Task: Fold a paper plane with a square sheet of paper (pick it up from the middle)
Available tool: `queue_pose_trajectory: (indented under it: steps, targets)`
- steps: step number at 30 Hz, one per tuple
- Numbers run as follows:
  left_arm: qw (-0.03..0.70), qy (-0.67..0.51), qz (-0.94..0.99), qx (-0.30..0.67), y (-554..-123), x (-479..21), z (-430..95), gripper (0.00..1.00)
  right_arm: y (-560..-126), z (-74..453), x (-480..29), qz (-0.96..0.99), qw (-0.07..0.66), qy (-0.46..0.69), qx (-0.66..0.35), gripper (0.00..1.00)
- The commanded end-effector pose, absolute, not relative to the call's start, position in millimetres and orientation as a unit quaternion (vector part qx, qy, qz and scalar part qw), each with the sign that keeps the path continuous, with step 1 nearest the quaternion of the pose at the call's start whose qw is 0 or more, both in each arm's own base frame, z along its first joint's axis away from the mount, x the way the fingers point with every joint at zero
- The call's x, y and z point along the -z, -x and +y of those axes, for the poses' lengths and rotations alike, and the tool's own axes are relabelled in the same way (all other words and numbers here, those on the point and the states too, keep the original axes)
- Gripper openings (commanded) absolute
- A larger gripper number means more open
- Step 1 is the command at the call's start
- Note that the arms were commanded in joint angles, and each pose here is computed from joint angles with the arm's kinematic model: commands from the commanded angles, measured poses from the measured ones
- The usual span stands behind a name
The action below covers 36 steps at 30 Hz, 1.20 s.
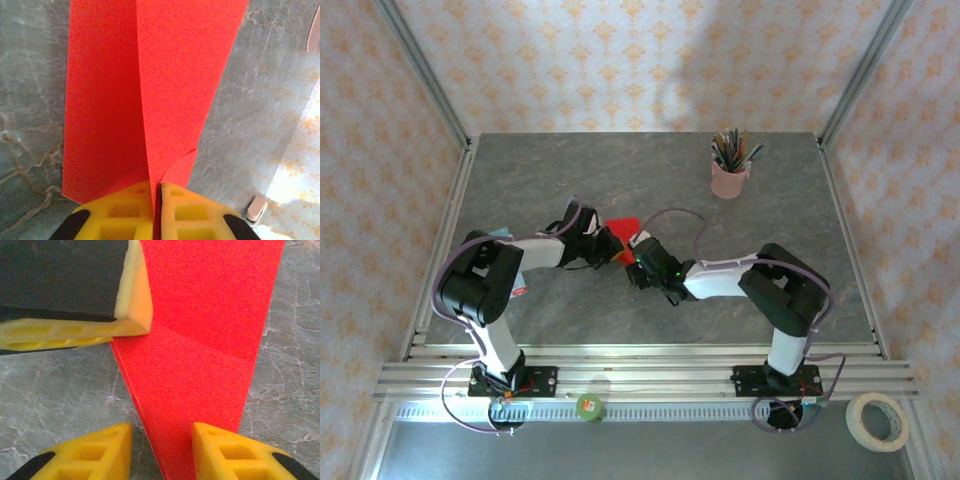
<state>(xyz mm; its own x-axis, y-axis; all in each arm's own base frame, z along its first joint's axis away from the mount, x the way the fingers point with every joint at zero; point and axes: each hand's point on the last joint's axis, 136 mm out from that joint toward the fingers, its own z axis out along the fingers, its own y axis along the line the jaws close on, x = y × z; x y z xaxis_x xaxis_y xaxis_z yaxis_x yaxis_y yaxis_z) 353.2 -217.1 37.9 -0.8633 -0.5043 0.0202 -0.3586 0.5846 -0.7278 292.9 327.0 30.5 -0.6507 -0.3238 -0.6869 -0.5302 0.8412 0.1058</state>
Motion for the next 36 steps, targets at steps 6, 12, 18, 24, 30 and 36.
queue_pose_trajectory:
  steps: [6, 12, 18, 24, 30, 36]
  targets:
    - [0.102, 0.245, 0.882, 0.389, -357, -52, -220, 0.12, -300, 322, -24, 0.901, 0.347, 0.234, -0.115, 0.36]
    - [0.102, 0.246, 0.884, 0.383, -357, -52, -218, 0.12, -303, 316, -33, 0.899, 0.362, 0.224, -0.107, 0.35]
    - [0.099, 0.248, 0.887, 0.377, -357, -54, -218, 0.12, -302, 315, -54, 0.887, 0.377, 0.244, -0.108, 0.35]
    - [0.096, 0.248, 0.889, 0.373, -357, -54, -217, 0.11, -294, 308, -38, 0.884, 0.349, 0.302, -0.071, 0.35]
    - [0.096, 0.249, 0.889, 0.372, -359, -56, -218, 0.11, -295, 308, -33, 0.883, 0.34, 0.319, -0.053, 0.38]
    - [0.097, 0.249, 0.889, 0.372, -362, -58, -218, 0.11, -294, 313, -35, 0.88, 0.346, 0.32, -0.058, 0.4]
